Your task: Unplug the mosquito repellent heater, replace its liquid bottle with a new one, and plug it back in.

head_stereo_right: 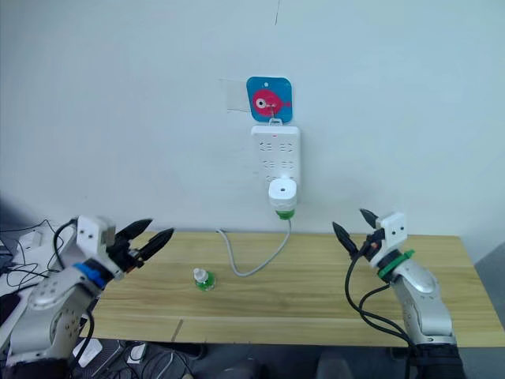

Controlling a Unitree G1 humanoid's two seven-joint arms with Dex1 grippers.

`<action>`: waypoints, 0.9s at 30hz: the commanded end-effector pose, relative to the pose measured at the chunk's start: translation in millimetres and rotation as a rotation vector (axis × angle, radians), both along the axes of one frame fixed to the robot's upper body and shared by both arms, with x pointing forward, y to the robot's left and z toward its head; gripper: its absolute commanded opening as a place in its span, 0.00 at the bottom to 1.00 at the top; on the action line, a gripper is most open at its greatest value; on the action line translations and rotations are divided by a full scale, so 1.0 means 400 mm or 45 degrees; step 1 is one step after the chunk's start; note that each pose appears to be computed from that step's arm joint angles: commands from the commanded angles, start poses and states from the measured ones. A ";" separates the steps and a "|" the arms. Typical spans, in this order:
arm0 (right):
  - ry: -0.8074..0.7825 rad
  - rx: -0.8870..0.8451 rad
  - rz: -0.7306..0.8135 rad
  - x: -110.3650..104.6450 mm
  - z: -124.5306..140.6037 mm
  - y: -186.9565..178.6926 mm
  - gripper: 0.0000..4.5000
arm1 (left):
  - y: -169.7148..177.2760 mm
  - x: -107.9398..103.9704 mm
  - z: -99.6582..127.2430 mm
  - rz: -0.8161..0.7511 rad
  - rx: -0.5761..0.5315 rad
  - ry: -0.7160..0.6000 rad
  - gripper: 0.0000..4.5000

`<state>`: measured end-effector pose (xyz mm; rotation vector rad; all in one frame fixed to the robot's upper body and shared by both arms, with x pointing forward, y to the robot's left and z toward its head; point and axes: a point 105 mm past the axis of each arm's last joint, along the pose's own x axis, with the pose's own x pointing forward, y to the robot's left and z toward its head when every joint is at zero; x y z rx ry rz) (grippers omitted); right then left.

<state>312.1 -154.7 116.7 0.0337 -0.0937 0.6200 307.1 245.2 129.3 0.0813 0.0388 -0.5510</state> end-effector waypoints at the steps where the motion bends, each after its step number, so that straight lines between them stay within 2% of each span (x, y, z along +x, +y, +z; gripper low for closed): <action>1: -0.050 0.046 0.165 -0.022 0.065 0.072 1.00 | -0.066 0.022 0.068 -0.197 0.013 -0.047 0.74; 6: -0.071 0.081 0.205 -0.023 0.096 0.117 1.00 | -0.124 0.072 0.097 -0.393 0.065 -0.036 0.74; 7: -0.074 0.078 0.214 -0.025 0.098 0.126 1.00 | -0.137 0.096 0.105 -0.423 0.070 -0.039 0.74; 10: -0.075 0.072 0.215 -0.028 0.096 0.137 1.00 | -0.171 0.145 0.119 -0.500 0.082 -0.037 0.74; 15: -0.074 0.050 0.195 -0.034 0.087 0.137 1.00 | -0.218 0.196 0.125 -0.592 0.075 -0.020 0.74; 27: -0.086 0.057 0.149 -0.045 0.101 0.131 1.00 | -0.309 0.263 0.127 -0.692 0.111 -0.048 0.74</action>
